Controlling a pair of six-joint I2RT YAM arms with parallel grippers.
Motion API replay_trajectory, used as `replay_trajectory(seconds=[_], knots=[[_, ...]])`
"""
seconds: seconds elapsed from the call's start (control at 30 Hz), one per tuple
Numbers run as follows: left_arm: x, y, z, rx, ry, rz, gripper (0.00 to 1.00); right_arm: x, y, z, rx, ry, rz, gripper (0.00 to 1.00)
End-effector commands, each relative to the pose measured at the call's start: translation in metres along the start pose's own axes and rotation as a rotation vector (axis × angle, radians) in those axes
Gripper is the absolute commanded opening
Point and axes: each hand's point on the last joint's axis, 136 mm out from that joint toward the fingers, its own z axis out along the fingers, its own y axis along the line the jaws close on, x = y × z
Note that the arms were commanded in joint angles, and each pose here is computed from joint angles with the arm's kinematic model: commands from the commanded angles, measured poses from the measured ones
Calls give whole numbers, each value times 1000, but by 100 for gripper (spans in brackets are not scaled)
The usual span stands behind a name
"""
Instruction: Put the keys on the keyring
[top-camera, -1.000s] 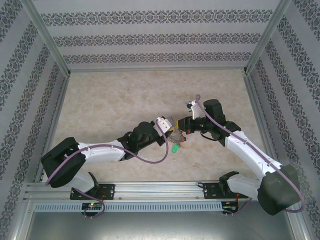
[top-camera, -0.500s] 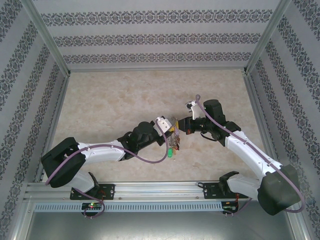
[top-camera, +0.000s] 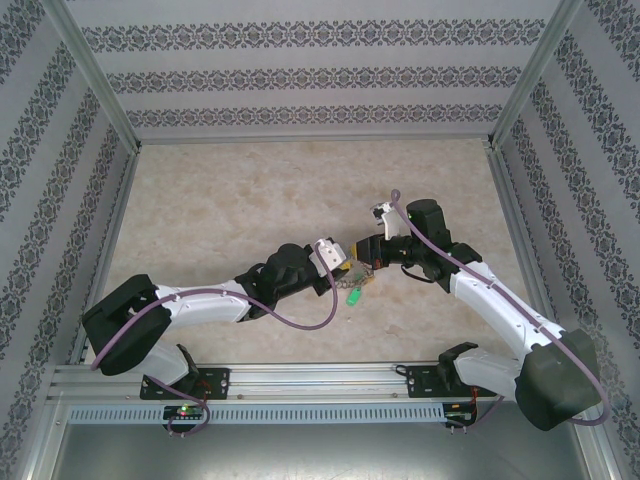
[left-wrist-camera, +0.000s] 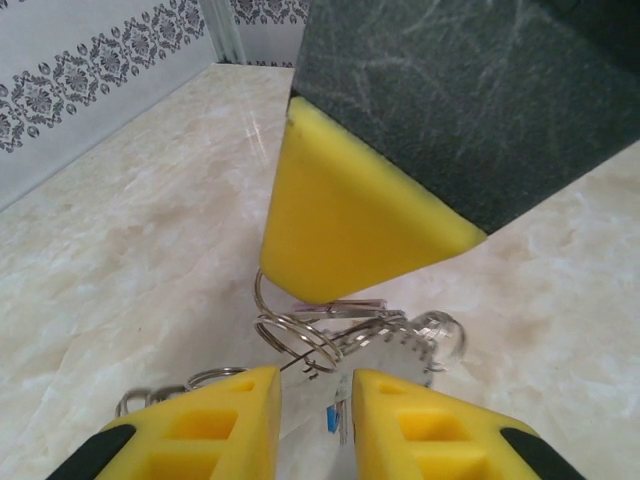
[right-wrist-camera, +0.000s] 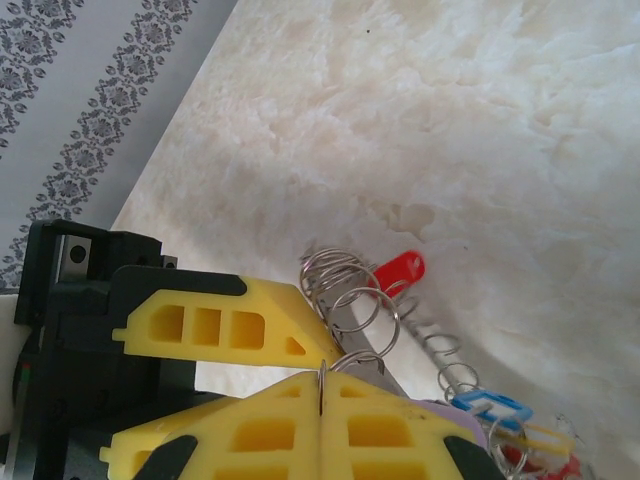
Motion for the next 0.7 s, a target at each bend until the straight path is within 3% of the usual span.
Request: replay_trajectory(seconds=[0.0,0.27,0.67], knots=[[-13,-5,2,23,-24,25,25,-16,25,-7,-69,-42,-81,0],[-17,-5,2,21,-41,25,24,-17,24,-6,-66,-44,-78,0],[-3,-1,-12,-18,-14,6,30,-19,23,-5,-59,-47,-79,0]])
